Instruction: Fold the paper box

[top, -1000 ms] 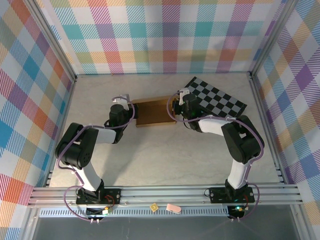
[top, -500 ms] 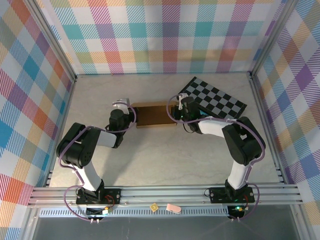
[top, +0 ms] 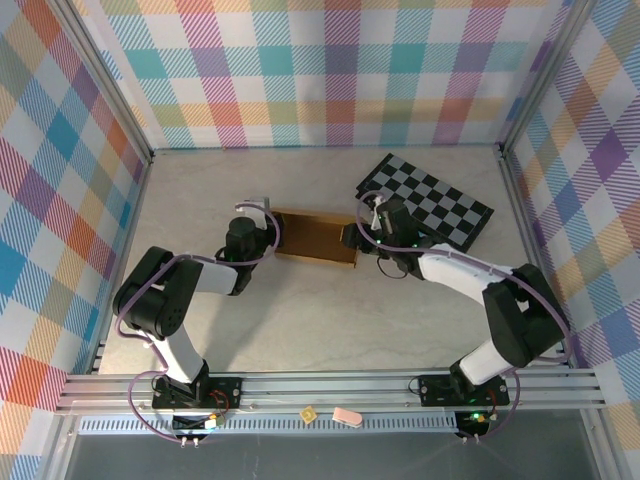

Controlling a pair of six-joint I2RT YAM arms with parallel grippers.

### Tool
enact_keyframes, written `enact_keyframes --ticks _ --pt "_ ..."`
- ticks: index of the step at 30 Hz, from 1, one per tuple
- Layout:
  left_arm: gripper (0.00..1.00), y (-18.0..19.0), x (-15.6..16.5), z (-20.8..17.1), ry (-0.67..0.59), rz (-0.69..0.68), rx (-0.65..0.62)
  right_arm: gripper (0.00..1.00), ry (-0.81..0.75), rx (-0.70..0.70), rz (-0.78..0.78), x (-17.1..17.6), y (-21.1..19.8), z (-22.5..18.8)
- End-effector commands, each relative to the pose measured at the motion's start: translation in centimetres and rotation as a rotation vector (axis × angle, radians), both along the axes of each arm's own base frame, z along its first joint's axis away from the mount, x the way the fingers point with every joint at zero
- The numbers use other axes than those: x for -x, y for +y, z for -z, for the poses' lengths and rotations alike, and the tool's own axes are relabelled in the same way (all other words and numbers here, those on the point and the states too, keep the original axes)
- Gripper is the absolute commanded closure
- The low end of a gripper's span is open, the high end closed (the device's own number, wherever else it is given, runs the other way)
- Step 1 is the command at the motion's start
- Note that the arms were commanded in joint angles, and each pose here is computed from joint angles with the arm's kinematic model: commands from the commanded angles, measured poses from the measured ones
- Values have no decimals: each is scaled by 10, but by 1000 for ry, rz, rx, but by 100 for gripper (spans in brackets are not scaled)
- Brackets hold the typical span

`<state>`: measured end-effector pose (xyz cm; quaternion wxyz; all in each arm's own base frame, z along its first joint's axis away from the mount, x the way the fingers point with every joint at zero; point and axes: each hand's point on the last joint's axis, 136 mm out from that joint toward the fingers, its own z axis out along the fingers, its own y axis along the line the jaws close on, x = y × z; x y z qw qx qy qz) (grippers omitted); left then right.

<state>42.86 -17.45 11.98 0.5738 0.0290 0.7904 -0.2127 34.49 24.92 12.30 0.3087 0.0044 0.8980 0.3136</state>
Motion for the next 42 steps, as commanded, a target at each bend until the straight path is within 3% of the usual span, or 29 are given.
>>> enact_keyframes --ticks 1,11,16,19,22,29,37,42 --pt "100 -5 22 52 191 30 -87 40 126 -77 -18 31 5 -3" --pt "100 -17 28 56 214 5 -123 35 201 -279 78 83 -4 -56" --pt "100 -23 31 53 224 5 -143 32 164 -359 215 76 -21 -111" --pt "100 -25 35 55 233 5 -159 34 238 -341 323 66 -32 -128" --pt "100 -25 38 56 235 -1 -162 35 395 -347 425 54 -41 -130" --pt "100 -27 48 59 244 2 -166 39 557 -404 500 26 -38 -126" --pt "75 -13 69 55 274 -29 -165 44 612 -354 511 28 -37 -96" --pt "69 -9 90 59 308 9 -168 45 625 -318 512 35 -42 -84"
